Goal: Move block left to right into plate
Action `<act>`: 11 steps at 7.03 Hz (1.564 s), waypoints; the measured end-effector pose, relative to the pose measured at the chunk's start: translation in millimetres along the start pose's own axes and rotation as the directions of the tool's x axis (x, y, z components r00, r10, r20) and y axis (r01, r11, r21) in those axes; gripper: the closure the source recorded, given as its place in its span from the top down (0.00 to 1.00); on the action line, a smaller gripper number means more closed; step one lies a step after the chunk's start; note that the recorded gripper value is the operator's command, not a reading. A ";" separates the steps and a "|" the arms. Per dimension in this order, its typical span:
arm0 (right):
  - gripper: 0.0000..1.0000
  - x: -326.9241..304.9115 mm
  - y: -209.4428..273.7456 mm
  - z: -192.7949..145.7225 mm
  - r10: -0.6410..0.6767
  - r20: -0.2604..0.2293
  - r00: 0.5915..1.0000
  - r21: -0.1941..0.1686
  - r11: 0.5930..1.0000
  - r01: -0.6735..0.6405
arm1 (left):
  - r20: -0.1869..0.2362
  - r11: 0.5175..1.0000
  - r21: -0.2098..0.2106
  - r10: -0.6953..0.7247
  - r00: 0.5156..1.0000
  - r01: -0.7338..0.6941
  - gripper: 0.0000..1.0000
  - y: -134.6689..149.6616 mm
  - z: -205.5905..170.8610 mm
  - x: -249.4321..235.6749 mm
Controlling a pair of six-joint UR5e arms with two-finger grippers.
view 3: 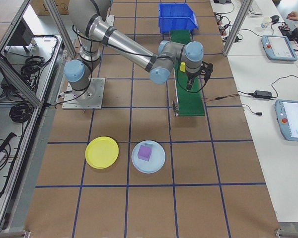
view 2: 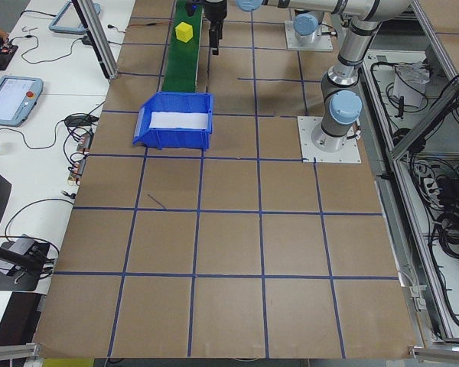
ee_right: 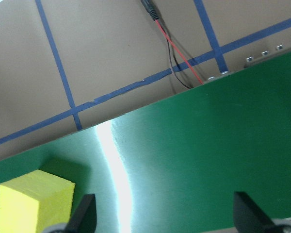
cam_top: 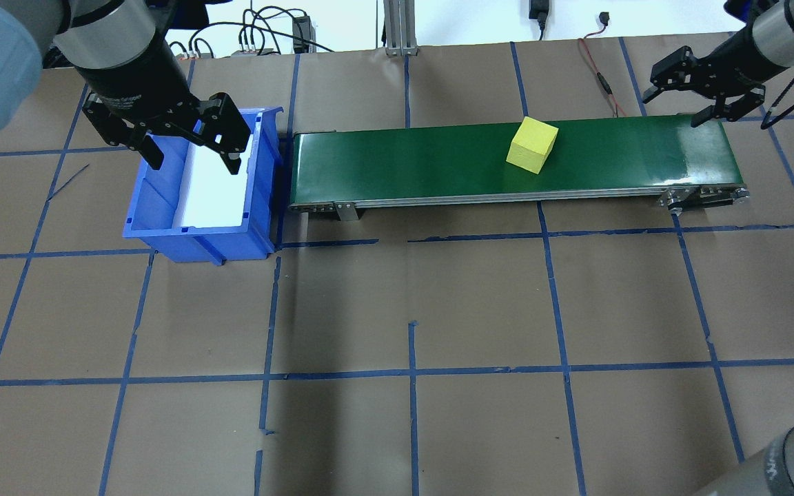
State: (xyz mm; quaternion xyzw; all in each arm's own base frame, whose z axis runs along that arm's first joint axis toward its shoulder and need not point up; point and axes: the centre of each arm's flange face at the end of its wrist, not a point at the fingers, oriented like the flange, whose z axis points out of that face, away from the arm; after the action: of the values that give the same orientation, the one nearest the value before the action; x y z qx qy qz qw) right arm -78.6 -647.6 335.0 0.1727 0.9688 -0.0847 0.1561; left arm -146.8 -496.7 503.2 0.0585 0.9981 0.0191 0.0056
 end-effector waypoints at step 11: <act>1.00 -45.3 3.5 66.7 0.062 0.025 0.998 0.003 0.998 -0.063 | -0.005 0.999 -0.020 -0.033 0.999 0.033 1.00 5.5 10.3 -16.4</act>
State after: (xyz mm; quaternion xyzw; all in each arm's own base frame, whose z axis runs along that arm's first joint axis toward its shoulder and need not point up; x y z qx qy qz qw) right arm -18.8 -672.8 287.2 0.2021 0.9608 -0.0837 0.1705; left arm -129.7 -492.8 493.2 0.0417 0.9987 0.0293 0.0039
